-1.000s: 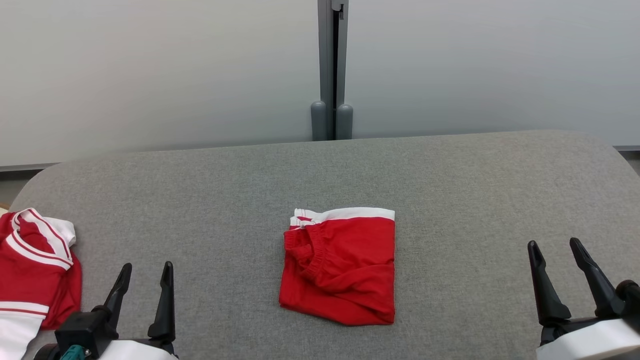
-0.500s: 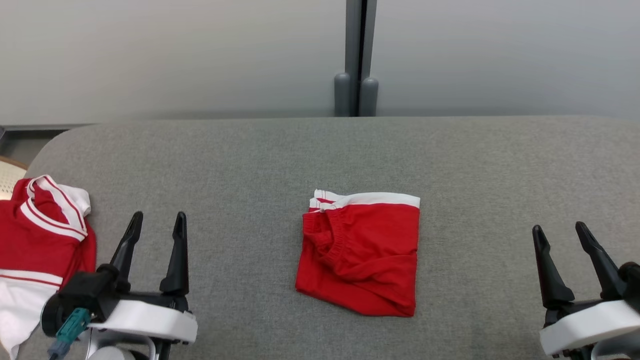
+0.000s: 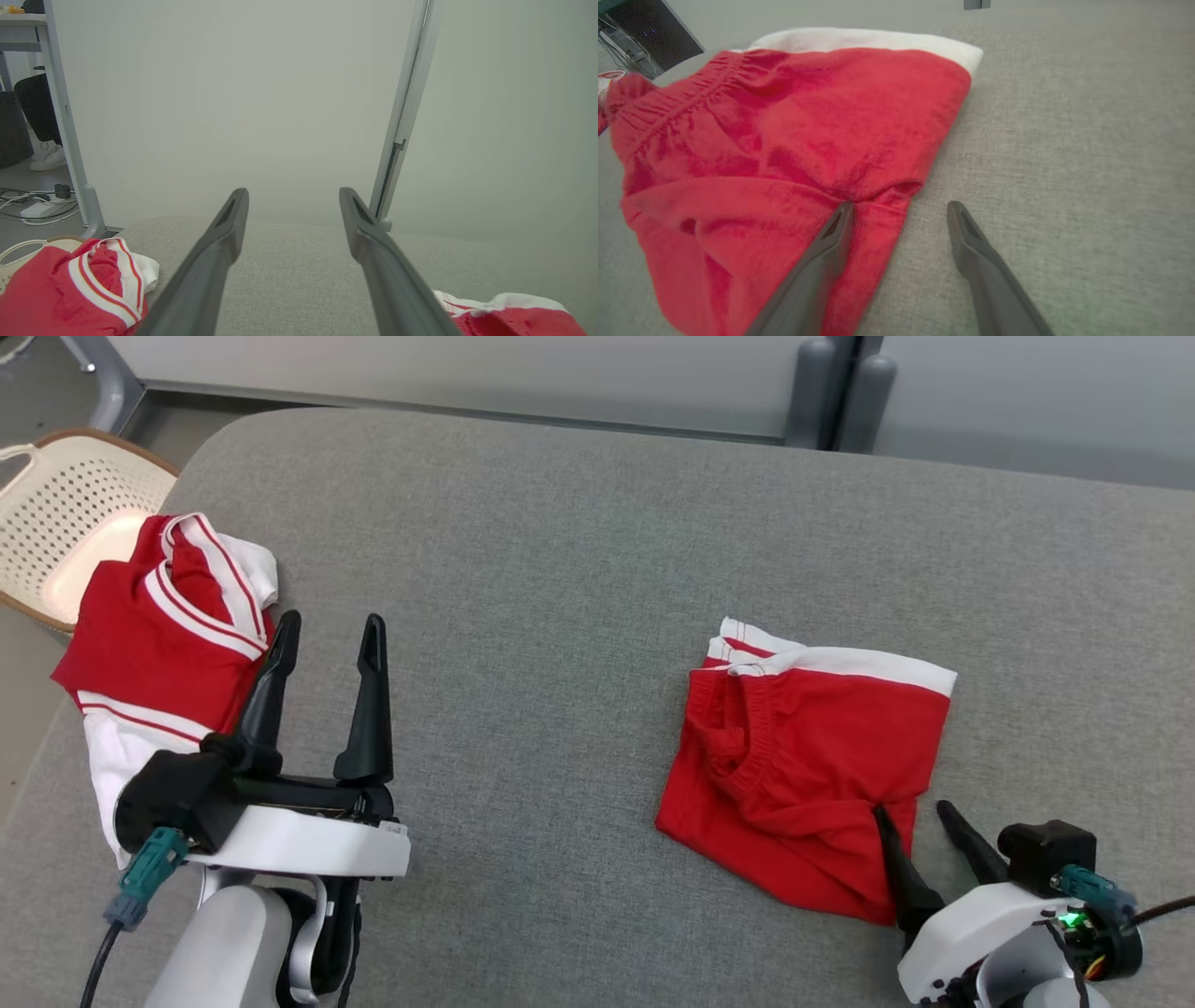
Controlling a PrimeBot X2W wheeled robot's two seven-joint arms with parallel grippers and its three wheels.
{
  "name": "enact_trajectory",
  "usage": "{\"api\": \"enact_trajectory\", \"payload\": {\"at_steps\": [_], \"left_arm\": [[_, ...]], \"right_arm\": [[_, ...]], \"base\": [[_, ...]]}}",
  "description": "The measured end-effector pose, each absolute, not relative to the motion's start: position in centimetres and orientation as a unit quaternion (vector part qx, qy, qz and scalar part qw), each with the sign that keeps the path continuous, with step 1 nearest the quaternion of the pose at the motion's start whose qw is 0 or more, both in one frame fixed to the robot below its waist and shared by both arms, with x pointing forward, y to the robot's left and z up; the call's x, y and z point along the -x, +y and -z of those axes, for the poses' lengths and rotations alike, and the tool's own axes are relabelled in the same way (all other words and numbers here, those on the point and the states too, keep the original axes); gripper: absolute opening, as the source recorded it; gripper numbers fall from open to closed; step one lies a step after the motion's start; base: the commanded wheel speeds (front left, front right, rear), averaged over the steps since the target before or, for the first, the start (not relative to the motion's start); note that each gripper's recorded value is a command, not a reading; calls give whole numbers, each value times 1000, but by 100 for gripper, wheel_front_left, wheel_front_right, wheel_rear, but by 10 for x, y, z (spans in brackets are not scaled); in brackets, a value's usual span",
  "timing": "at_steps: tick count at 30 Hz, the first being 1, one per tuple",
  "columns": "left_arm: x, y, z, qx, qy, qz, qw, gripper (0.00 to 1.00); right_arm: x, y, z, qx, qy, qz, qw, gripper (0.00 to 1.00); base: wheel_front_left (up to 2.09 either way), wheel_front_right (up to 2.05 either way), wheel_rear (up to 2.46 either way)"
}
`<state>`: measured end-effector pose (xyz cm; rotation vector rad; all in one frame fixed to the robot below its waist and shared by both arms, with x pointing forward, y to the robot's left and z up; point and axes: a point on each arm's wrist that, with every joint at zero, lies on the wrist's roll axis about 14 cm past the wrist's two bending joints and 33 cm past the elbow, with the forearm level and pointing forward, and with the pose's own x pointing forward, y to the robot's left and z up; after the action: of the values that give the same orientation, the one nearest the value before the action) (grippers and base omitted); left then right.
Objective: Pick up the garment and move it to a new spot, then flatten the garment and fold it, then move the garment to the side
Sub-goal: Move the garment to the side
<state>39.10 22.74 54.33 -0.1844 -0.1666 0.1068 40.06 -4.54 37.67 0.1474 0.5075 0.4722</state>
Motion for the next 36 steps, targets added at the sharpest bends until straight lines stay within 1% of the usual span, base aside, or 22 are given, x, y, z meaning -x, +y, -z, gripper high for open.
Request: {"api": "enact_trajectory", "payload": {"at_steps": [1, 3, 4, 5, 8, 16, 21, 26, 31, 32, 36], "left_arm": [[-392, 230, -544, 89, -84, -58, 991, 100], [-392, 233, -546, 86, -90, -60, 990, 100], [-392, 233, -546, 86, -90, -60, 990, 100], [-393, 235, -548, 83, -94, -61, 990, 100], [-395, 236, -551, 77, -101, -58, 990, 100], [-400, 237, -555, 64, -113, -50, 990, 100], [-409, 225, -553, 60, -113, -26, 991, 100], [-428, 183, -544, 60, -104, 45, 992, 100], [-453, 135, -540, 64, -105, 128, 984, 100], [-453, 135, -540, 64, -105, 128, 984, 100], [-471, 94, -536, 72, -103, 190, 974, 100]], "right_arm": [[-400, -40, -371, -79, 257, -235, 934, 100], [-404, -32, -366, -84, 262, -242, 930, 40], [-404, -32, -366, -84, 262, -242, 930, 13], [-406, -29, -362, -87, 269, -244, 928, 0], [-408, -27, -362, -84, 267, -247, 928, 0], [-418, -47, -369, -53, 246, -241, 937, 0], [-420, -57, -374, -43, 241, -235, 941, 0], [-425, -79, -378, -31, 235, -217, 947, 0], [-425, -120, -377, -9, 235, -181, 955, 0], [-425, -120, -377, -9, 235, -181, 955, 0], [-425, -172, -376, 19, 238, -133, 962, 0]], "base": [[0, 0, 0], [0, 0, 0], [0, 0, 0], [0, 0, 0], [0, 0, 0], [0, 0, 0], [0, 0, 0], [0, 0, 0], [0, 0, 0], [0, 0, 0], [0, 0, 0]]}}
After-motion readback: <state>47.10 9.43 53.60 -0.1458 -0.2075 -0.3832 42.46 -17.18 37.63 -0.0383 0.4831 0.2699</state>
